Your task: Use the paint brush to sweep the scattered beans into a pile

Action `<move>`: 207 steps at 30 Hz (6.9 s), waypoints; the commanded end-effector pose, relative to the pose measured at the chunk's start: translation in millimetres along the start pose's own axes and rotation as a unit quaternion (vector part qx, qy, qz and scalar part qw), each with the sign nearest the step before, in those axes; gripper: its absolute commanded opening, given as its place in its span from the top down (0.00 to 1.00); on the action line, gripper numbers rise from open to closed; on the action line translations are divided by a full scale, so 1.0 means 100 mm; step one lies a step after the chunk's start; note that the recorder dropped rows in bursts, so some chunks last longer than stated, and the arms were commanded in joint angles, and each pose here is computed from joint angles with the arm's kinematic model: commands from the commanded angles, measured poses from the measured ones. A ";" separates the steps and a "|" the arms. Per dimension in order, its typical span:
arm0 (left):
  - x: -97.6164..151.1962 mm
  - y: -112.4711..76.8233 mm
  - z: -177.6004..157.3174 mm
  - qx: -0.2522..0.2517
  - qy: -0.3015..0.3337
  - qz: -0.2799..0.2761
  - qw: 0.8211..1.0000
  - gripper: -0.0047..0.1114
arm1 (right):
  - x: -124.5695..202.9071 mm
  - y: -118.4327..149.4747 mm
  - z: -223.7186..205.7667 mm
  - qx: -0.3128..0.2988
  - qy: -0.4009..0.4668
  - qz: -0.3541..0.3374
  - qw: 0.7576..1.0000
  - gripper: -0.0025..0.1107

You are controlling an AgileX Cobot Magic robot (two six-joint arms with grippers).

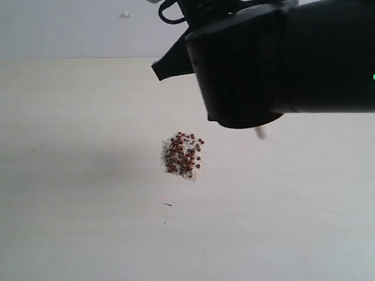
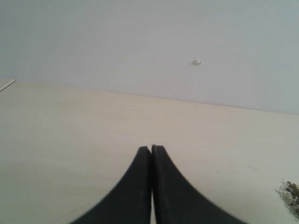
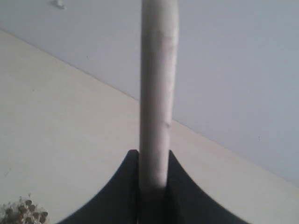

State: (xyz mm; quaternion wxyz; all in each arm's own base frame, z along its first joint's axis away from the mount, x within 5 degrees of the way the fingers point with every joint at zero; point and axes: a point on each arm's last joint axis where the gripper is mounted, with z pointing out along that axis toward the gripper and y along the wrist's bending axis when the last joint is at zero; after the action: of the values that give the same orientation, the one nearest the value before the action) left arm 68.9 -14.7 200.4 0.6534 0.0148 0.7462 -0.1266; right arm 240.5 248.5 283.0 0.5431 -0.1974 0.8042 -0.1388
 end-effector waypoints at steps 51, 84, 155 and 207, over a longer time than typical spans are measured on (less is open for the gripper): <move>0.00 0.00 -0.01 -0.001 -0.004 -0.001 1.000 0.96 | 1.61 -0.78 1.58 -0.547 0.348 0.364 0.668 0.98; 0.00 0.00 -0.01 -0.001 -0.004 -0.001 1.000 0.96 | 1.54 -1.01 1.75 -0.408 0.304 0.352 0.786 0.52; 0.00 0.00 -0.01 -0.001 -0.004 -0.001 1.000 0.96 | 1.62 -1.95 -1.42 0.019 -0.237 0.324 0.916 0.98; 0.00 0.00 -0.01 -0.001 -0.004 -0.001 1.000 0.96 | 2.53 -1.45 -1.35 -0.012 -0.106 0.257 0.960 0.98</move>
State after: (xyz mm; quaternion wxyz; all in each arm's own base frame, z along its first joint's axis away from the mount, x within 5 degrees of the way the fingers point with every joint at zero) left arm 68.9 -14.7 200.4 0.6534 0.0148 0.7462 -0.1266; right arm 55.2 3.6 190.3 0.6389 -0.0051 0.7682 0.0401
